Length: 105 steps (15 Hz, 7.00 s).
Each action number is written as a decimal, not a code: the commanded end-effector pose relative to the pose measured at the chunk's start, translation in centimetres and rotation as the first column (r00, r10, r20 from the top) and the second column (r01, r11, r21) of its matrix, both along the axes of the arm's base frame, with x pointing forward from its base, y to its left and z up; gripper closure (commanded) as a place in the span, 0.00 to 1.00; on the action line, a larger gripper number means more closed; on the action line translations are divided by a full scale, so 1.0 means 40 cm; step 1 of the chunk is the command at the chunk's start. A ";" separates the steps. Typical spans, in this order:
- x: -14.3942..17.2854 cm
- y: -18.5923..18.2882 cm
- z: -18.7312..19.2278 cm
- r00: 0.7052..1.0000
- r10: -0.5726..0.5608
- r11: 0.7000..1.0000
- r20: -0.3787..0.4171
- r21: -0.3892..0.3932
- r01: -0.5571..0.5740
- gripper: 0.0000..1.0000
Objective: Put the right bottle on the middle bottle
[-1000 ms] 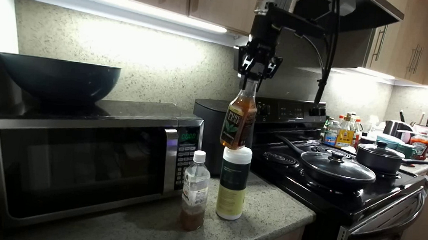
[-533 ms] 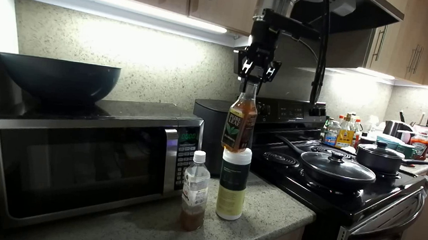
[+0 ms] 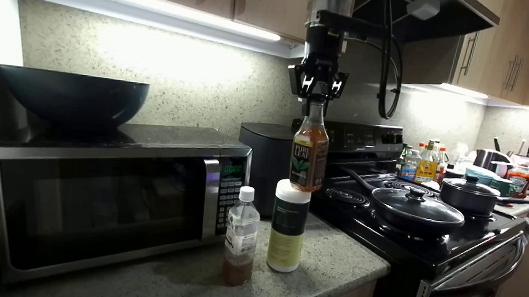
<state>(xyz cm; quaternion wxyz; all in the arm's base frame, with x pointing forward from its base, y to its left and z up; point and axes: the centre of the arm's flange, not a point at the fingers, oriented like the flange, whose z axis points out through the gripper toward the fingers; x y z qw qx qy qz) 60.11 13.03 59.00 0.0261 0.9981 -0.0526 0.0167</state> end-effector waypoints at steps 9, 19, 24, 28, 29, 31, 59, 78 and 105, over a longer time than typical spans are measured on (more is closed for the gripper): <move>0.056 0.073 0.042 0.999 0.048 0.998 0.017 -0.038 -0.047 0.82; 0.043 0.026 0.004 0.999 0.025 0.998 0.024 -0.065 -0.023 0.82; 0.046 0.032 0.004 0.997 0.041 0.999 0.062 -0.036 -0.038 0.82; 0.051 0.034 -0.011 0.988 0.039 0.999 0.146 0.029 -0.043 0.82; 0.051 0.035 -0.011 0.986 0.034 0.998 0.163 0.037 -0.041 0.82; 0.045 0.034 -0.008 0.982 0.022 0.999 0.189 0.034 -0.029 0.82; -0.049 0.078 0.034 0.989 -0.025 0.999 0.146 0.051 0.017 0.82; -0.068 0.050 0.034 0.992 -0.095 0.995 0.088 0.032 0.093 0.82; 0.002 0.037 0.052 0.994 -0.091 0.995 0.061 0.033 0.089 0.82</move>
